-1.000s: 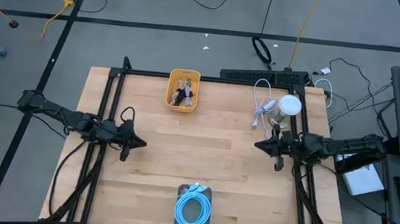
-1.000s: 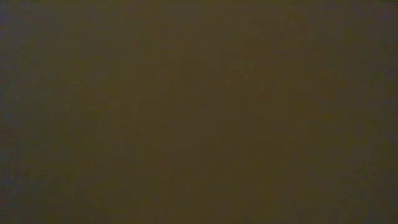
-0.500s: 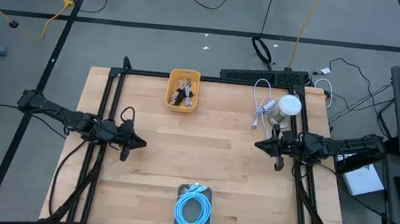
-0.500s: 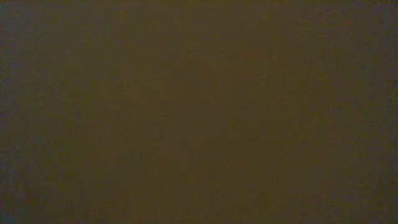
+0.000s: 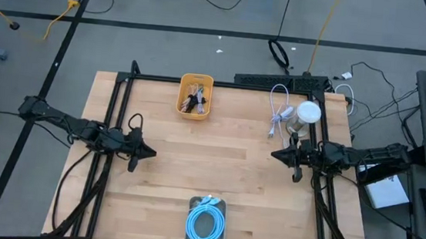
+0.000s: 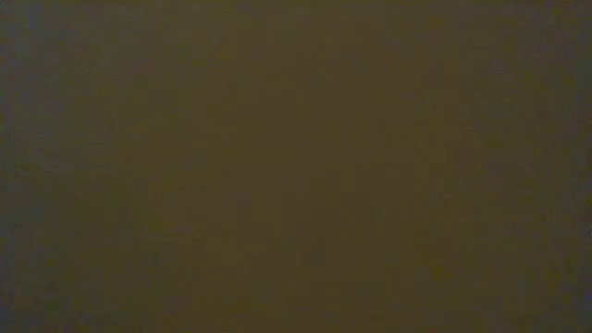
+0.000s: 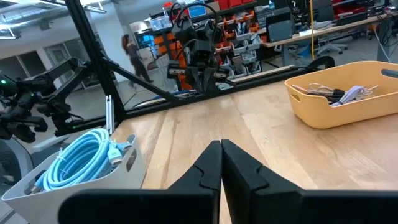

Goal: Pick & Place USB Port
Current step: Return to Home Position

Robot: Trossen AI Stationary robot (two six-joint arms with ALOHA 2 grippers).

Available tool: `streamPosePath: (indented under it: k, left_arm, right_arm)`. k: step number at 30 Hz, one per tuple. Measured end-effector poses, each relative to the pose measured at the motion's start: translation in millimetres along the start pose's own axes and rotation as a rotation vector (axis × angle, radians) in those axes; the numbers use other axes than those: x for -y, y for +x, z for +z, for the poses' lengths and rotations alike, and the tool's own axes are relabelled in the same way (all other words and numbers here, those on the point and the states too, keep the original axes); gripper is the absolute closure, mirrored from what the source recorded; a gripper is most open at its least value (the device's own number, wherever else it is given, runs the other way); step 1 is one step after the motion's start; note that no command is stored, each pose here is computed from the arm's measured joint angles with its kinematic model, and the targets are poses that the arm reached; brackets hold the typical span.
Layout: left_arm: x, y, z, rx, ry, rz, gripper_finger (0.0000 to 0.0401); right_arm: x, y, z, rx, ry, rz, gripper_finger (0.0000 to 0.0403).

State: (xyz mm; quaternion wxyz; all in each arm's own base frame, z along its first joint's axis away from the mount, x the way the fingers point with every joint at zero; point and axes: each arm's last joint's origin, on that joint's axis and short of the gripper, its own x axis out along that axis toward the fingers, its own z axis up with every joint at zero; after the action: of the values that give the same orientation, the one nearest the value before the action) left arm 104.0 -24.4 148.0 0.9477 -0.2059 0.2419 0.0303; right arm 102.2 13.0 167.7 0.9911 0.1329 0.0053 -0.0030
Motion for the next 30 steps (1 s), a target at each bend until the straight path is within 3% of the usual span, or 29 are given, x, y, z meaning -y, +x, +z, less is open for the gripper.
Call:
streamPosePath:
  k: [30]
  left_arm:
    - [-0.1,0.0,-0.1,-0.001,0.001,0.001,0.0334]
  right_arm:
    - [0.1,0.0,-0.3,-0.001,0.000,0.000,0.0399]
